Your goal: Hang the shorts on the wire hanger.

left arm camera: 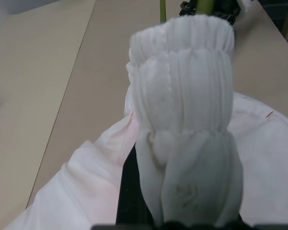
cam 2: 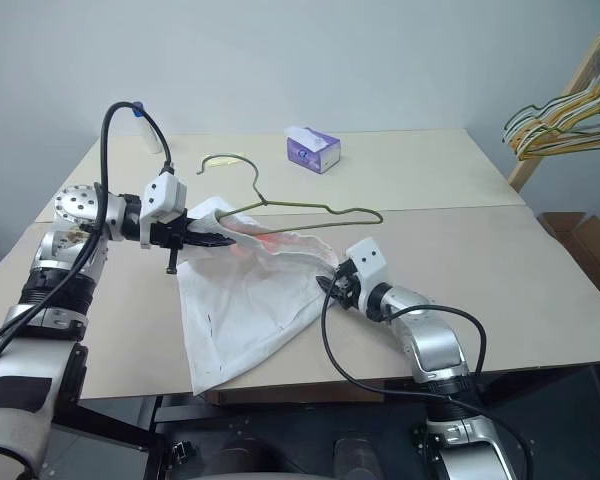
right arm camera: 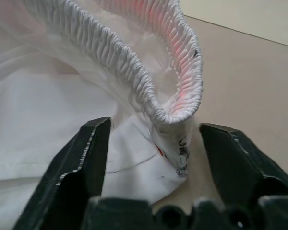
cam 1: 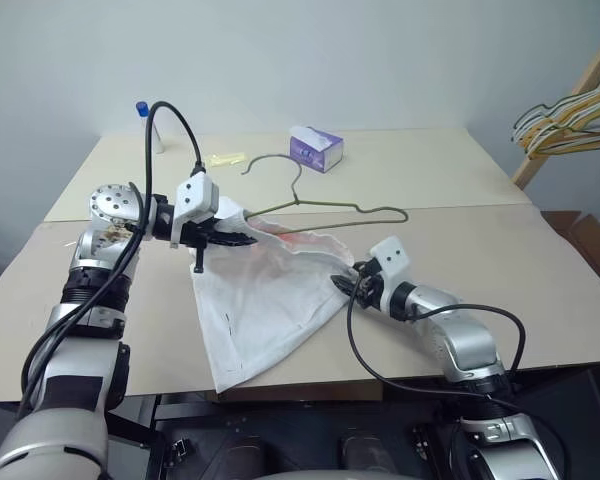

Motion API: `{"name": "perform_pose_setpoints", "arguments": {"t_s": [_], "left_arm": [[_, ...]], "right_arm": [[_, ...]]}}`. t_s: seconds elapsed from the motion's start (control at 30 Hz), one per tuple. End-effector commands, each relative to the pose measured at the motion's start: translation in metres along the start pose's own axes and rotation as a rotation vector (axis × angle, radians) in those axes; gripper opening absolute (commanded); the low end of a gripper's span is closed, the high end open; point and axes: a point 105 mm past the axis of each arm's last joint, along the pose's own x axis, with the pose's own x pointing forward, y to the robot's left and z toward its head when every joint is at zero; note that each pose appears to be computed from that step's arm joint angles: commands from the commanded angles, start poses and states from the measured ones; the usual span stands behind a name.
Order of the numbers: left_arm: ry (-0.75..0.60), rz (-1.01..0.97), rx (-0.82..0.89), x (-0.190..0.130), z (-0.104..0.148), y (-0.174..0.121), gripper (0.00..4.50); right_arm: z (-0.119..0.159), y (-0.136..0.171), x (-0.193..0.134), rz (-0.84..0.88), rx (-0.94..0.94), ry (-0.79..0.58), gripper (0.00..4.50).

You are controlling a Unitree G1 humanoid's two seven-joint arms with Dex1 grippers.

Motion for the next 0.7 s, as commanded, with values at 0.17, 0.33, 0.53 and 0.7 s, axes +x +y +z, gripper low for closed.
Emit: {"name": "perform_pose_setpoints", "arguments": {"t_s": [0.17, 0.33, 0.53, 0.7], "left_arm": [[-0.036, 0.038, 0.046, -0.009, 0.016, 0.008, 0.00], [-0.048, 0.037, 0.053, -0.006, 0.019, 0.007, 0.00], [-0.054, 0.055, 0.045, -0.004, 0.016, 0.010, 0.00], [-0.024, 0.018, 0.037, -0.003, 0.007, 0.003, 0.00]], "right_arm": [[0.015, -0.009, 0.025, -0.049, 0.041, -0.069, 4.46], [0.023, -0.006, 0.030, -0.021, 0.051, -0.116, 3.24], [0.020, -0.012, 0.011, -0.002, 0.031, -0.113, 1.06], [0.022, -0.032, -0.014, -0.034, 0.017, -0.105, 0.02]]}}
